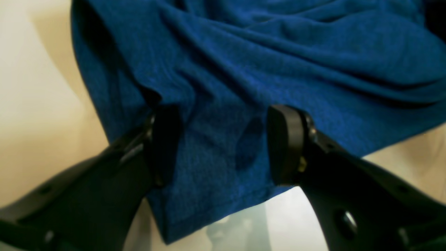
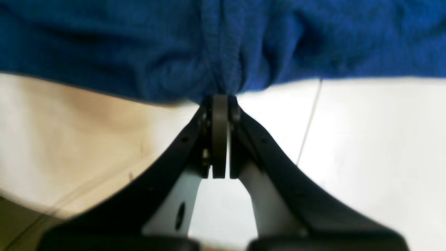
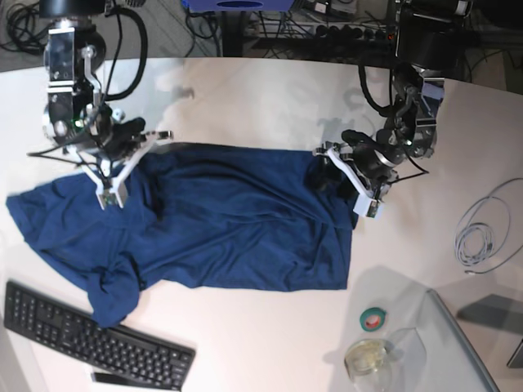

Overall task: Layout the t-shirt on the table in an organized manner, then fold the t-shirt properly
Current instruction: 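Grasp the shirt edges with both grippers and pull them apart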

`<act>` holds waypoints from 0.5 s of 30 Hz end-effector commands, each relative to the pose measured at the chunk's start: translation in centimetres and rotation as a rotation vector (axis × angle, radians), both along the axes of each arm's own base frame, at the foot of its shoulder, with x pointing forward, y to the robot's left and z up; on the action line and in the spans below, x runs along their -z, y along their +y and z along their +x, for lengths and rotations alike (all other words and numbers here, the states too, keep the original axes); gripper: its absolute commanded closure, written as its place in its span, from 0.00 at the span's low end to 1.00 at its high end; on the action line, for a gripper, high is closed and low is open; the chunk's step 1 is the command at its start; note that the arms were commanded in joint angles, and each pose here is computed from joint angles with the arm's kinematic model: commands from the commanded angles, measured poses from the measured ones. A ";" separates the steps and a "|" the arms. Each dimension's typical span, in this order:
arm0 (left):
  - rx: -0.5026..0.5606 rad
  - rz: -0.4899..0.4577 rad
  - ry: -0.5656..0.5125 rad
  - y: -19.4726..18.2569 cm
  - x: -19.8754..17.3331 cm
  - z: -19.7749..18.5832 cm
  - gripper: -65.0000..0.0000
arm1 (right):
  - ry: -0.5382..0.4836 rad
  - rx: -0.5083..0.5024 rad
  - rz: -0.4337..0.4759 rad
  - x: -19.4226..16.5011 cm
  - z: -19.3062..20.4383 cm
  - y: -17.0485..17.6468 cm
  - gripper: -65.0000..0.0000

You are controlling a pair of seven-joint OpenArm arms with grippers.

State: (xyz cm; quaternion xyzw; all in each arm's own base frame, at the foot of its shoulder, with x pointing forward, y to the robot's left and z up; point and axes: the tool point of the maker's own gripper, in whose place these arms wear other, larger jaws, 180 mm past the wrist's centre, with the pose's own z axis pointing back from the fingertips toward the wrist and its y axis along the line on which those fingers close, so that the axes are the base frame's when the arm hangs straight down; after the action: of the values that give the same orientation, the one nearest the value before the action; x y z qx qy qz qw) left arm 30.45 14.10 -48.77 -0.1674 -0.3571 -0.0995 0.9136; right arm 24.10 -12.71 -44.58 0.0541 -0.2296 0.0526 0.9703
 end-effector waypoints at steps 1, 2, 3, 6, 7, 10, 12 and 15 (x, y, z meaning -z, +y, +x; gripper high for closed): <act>0.003 0.063 0.055 1.3 0.9 -0.8 0.41 | -0.062 0.000 -0.007 -1.7 1.0 -0.3 1.00; 0.003 0.071 0.056 1.7 0.9 -0.8 0.41 | -0.061 0.014 -0.022 -2.1 0.5 -1.2 1.00; 0.002 0.076 0.055 2.0 0.9 -0.8 0.41 | -0.062 0.029 -0.030 -2.5 0.1 -1.9 1.00; 0.000 0.089 0.057 2.7 0.8 -0.9 0.41 | -0.047 0.058 -0.054 -3.1 -1.2 -3.3 1.00; -0.001 0.094 0.057 3.0 0.8 -0.9 0.41 | -0.043 0.068 -0.060 -3.3 -1.5 -3.7 1.00; 0.000 0.095 0.047 3.0 0.5 -0.5 0.41 | -0.022 0.079 -0.086 -3.5 -2.5 -4.9 1.00; 0.000 0.096 0.049 3.0 0.5 -0.5 0.41 | 0.005 0.069 -0.104 -3.6 -3.4 -5.2 1.00; 0.000 0.096 0.049 3.0 0.5 -0.5 0.41 | 0.033 0.064 -0.127 -4.2 -4.5 -5.6 1.00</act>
State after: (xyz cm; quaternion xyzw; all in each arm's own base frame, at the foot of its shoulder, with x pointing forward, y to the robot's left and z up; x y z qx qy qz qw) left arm 30.49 16.01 -48.68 -0.1478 -0.3518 -0.1077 0.9180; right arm 19.04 -18.24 -41.07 -0.0122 -0.1980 0.0329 0.9796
